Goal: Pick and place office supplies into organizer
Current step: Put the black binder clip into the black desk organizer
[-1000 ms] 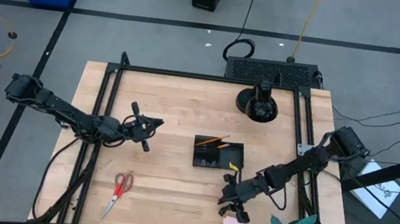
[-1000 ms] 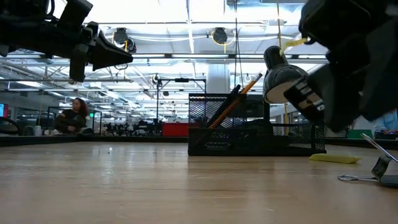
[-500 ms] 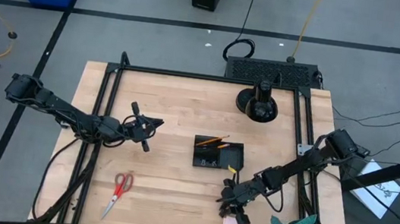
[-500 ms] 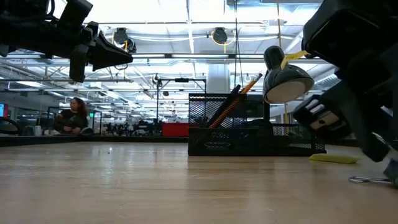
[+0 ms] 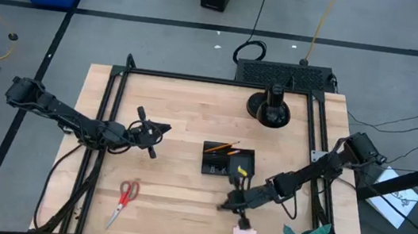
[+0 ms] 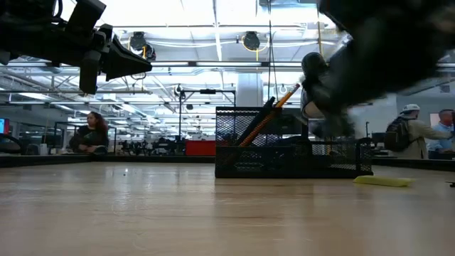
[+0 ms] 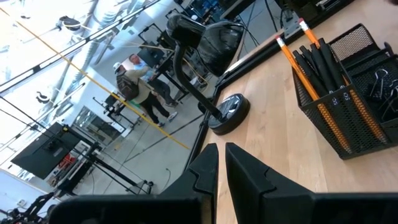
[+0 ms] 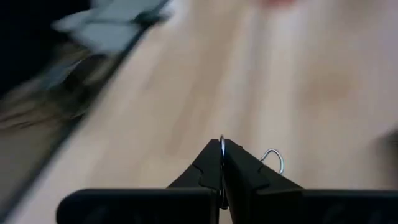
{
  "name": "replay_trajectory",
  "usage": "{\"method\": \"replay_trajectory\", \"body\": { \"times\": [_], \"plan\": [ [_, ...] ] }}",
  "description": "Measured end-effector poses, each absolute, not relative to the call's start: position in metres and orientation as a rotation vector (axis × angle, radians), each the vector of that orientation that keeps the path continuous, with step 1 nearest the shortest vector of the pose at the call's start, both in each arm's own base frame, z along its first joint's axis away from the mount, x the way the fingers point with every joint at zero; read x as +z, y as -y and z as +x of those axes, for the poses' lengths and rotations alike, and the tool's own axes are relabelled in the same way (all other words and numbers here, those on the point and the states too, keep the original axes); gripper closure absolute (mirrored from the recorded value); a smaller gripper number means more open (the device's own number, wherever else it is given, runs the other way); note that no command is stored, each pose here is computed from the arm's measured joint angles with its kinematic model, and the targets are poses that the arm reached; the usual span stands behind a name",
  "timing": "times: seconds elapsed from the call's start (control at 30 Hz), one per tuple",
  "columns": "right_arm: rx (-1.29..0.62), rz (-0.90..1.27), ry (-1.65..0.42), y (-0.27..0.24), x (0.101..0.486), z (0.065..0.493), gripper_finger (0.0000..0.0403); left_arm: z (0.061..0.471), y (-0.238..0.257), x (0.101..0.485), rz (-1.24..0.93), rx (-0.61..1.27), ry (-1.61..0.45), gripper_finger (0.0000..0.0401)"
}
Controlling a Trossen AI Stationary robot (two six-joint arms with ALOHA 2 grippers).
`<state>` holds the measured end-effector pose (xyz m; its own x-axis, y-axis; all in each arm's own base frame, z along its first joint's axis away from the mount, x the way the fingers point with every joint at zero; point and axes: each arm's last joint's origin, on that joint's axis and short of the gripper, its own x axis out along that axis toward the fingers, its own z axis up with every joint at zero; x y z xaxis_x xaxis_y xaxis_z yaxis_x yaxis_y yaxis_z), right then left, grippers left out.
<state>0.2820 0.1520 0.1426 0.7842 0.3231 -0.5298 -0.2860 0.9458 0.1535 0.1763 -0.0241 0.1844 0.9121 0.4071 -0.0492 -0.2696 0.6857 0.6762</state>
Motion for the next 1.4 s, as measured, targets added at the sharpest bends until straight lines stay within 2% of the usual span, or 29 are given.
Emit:
{"method": "replay_trajectory", "body": {
  "times": [0.1,0.33,0.47,0.77,1.1,1.4],
  "plan": [
    [0.173,-0.062,-0.521,-0.147,0.156,0.294,0.0401,0.176,0.024,0.184,0.722,0.382,-0.202,0.0364],
    [-0.112,-0.312,-0.56,-0.14,0.16,0.316,0.0402,0.176,0.024,0.185,0.721,0.382,-0.201,0.0364],
    [-0.151,-0.426,-0.572,-0.14,0.153,0.324,0.0402,0.176,0.024,0.184,0.718,0.382,-0.201,0.0364],
    [-0.332,-0.502,-0.605,-0.128,0.131,0.332,0.0402,0.177,0.025,0.185,0.708,0.357,-0.182,0.0364],
    [-0.285,-0.474,-0.669,-0.119,0.115,0.336,0.0397,0.177,0.026,0.185,0.677,0.334,-0.168,0.0364],
    [-0.292,-0.399,-0.635,-0.119,0.123,0.337,0.0358,0.176,0.033,0.185,0.649,0.278,-0.141,0.0364]
  ]
}}
